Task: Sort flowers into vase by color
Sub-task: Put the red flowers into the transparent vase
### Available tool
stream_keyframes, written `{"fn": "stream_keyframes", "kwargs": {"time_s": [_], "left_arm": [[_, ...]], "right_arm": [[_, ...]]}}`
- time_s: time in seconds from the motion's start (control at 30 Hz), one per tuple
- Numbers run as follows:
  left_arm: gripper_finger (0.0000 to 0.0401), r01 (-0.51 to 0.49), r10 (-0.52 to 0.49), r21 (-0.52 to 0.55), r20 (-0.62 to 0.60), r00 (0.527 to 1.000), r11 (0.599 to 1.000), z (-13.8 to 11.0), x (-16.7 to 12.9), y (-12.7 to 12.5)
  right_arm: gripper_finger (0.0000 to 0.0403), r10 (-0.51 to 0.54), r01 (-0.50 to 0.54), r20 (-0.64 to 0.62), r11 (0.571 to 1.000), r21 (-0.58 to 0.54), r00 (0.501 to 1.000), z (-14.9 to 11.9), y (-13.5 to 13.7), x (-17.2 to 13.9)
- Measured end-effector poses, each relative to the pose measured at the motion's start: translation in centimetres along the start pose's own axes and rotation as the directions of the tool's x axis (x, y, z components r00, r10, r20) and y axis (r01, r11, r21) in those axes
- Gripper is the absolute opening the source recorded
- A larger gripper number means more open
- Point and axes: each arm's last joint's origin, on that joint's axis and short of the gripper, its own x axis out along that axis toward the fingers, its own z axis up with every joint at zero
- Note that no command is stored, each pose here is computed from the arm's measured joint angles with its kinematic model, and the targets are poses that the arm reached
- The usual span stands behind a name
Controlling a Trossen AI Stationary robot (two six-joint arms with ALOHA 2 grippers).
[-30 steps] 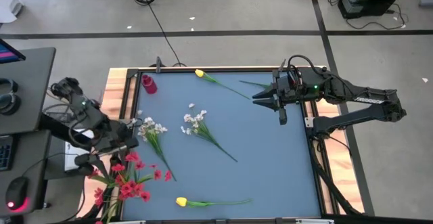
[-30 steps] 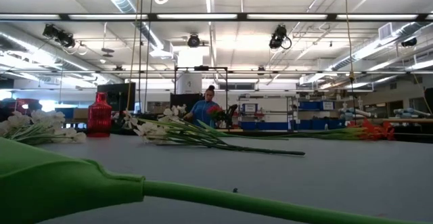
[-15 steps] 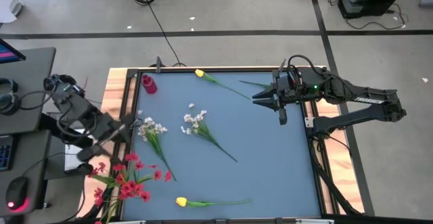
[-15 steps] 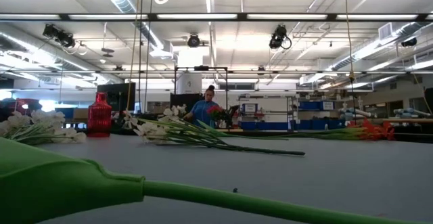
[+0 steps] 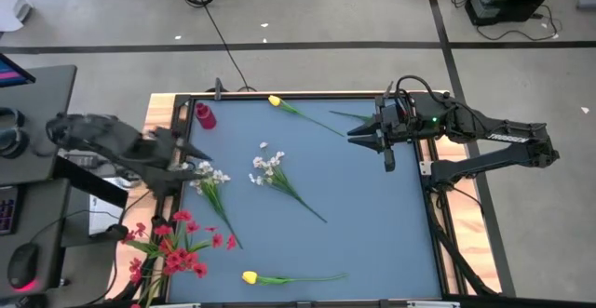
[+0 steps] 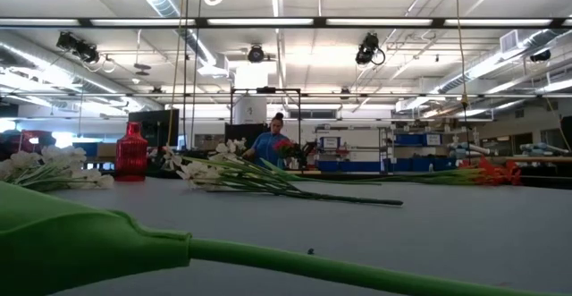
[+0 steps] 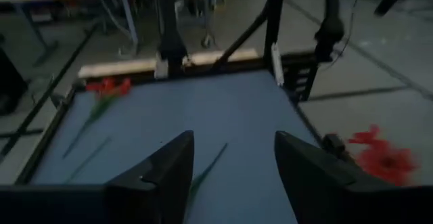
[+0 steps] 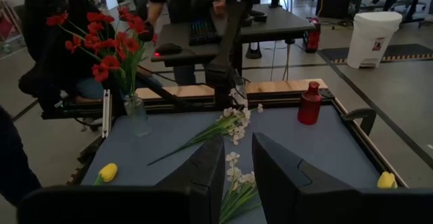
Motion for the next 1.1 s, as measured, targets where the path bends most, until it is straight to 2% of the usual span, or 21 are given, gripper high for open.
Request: {"fn": "stream_keyframes", "kwargs": {"time_s": [0.1,0.23,0.4,0.57,0.6,0.67,0.73,0.8,0.97,1.03,1.1], "left_arm": [[0.0206,-0.027,0.026,-0.04,-0.024,0.999,0.999,-0.5,3.0,0.3],[0.0206,-0.085,0.083,-0.121,-0.022,0.996,0.989,-0.2,6.1,1.9],[0.0206,-0.156,0.158,-0.258,-0.013,0.987,0.953,0.1,7.8,5.0],[0.0206,-0.261,0.243,-0.367,-0.095,0.965,0.893,-0.6,8.5,7.1],[0.0206,-0.273,0.249,-0.381,-0.111,0.962,0.884,-0.8,8.7,7.3],[0.0206,-0.289,0.25,-0.39,-0.149,0.957,0.874,-1.1,9.1,7.5],[0.0206,-0.294,0.248,-0.392,-0.166,0.955,0.872,-1.3,9.5,7.6],[0.0206,-0.298,0.243,-0.412,-0.18,0.953,0.861,-1.4,9.8,7.6],[0.0206,-0.342,0.268,-0.572,-0.213,0.94,0.745,-1.7,10.3,7.9],[0.0206,-0.377,0.301,-0.594,-0.228,0.926,0.711,-1.8,10.2,8.0],[0.0205,-0.416,0.329,-0.59,-0.255,0.909,0.692,-2.1,10.1,8.1]], "right_arm": [[0.0086,0.0,0.0,0.0,1.0,0.0,1.0,0.0,0.0,0.0],[0.0086,0.0,0.0,0.0,1.0,0.0,1.0,0.0,0.0,0.0],[0.0086,0.0,0.0,0.0,1.0,-0.002,1.0,0.0,0.0,0.0],[0.0086,-0.025,0.033,0.057,0.991,-0.131,0.998,0.5,-0.1,0.1],[0.0086,-0.026,0.035,0.083,0.993,-0.11,0.996,0.8,-0.1,0.2],[0.0086,-0.018,0.017,0.145,1.0,0.004,0.989,1.4,0.0,0.4],[0.0086,-0.019,-0.006,0.205,0.993,0.12,0.979,1.9,0.1,0.4],[0.0086,-0.049,-0.011,0.305,0.982,0.19,0.951,2.9,0.0,0.4],[0.0086,-0.103,0.006,0.467,0.979,0.205,0.878,4.4,-0.2,0.6],[0.0086,-0.204,0.087,0.476,0.962,0.257,0.855,4.4,-0.6,0.9],[0.0086,-0.338,0.178,0.39,0.903,0.392,0.857,3.6,-1.3,1.6]]}}
